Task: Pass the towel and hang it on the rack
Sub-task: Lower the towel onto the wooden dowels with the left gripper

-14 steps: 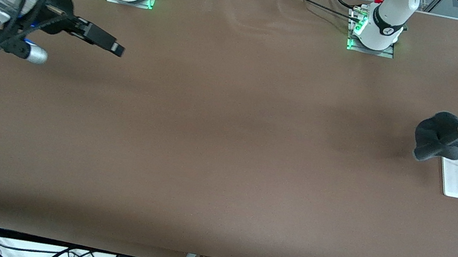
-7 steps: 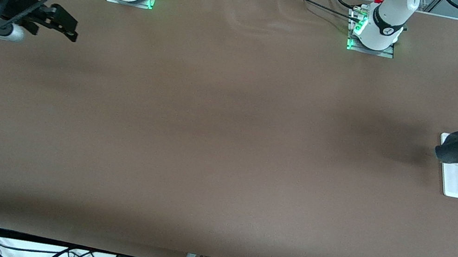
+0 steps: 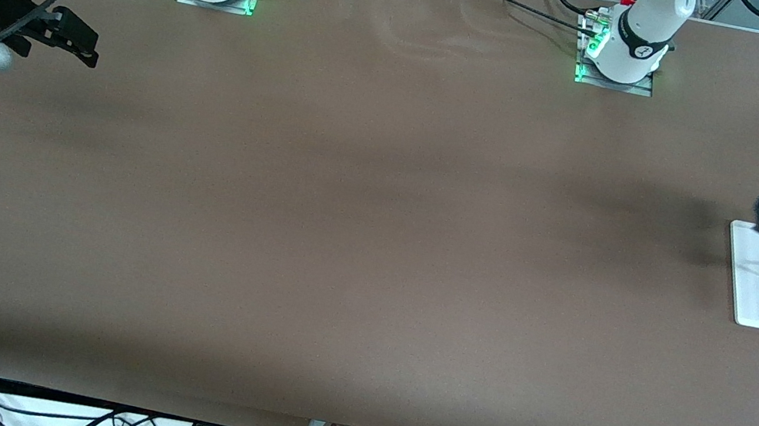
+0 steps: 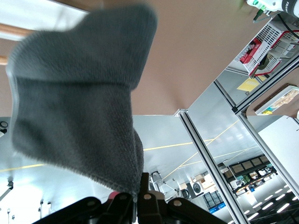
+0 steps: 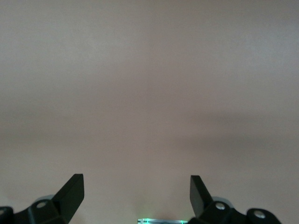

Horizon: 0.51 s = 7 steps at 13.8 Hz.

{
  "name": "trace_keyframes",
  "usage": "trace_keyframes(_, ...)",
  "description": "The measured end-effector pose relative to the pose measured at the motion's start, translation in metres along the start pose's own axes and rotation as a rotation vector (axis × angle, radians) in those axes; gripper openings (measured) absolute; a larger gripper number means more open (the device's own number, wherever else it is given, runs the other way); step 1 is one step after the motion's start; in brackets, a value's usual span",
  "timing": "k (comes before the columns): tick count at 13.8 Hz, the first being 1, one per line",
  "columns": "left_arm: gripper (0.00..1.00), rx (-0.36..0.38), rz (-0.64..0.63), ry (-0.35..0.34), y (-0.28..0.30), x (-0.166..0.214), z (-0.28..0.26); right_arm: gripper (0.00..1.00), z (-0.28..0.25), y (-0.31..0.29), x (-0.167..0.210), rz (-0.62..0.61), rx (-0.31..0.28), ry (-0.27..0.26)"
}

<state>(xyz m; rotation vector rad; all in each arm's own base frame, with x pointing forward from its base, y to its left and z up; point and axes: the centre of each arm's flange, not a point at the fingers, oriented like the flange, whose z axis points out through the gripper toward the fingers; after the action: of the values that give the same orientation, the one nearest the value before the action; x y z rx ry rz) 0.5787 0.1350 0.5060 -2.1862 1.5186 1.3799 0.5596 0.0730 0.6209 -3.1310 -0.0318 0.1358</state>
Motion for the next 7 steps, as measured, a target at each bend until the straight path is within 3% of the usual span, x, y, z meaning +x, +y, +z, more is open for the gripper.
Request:
trace_keyframes(2, 0.02, -0.04, -0.021, -0.028, 0.014, 0.012, -0.009, 1.0, 0.0, -0.001, 0.0, -0.003, -0.018, 0.002)
trace_keyframes(4, 0.02, -0.026, -0.065, -0.091, 0.037, 0.037, -0.037, 1.0, 0.0, -0.002, 0.0, -0.006, -0.025, 0.003)
trace_keyframes(7, 0.02, -0.024, -0.089, -0.108, 0.041, 0.042, -0.042, 1.0, 0.0, -0.003, 0.0, -0.008, -0.025, 0.004)
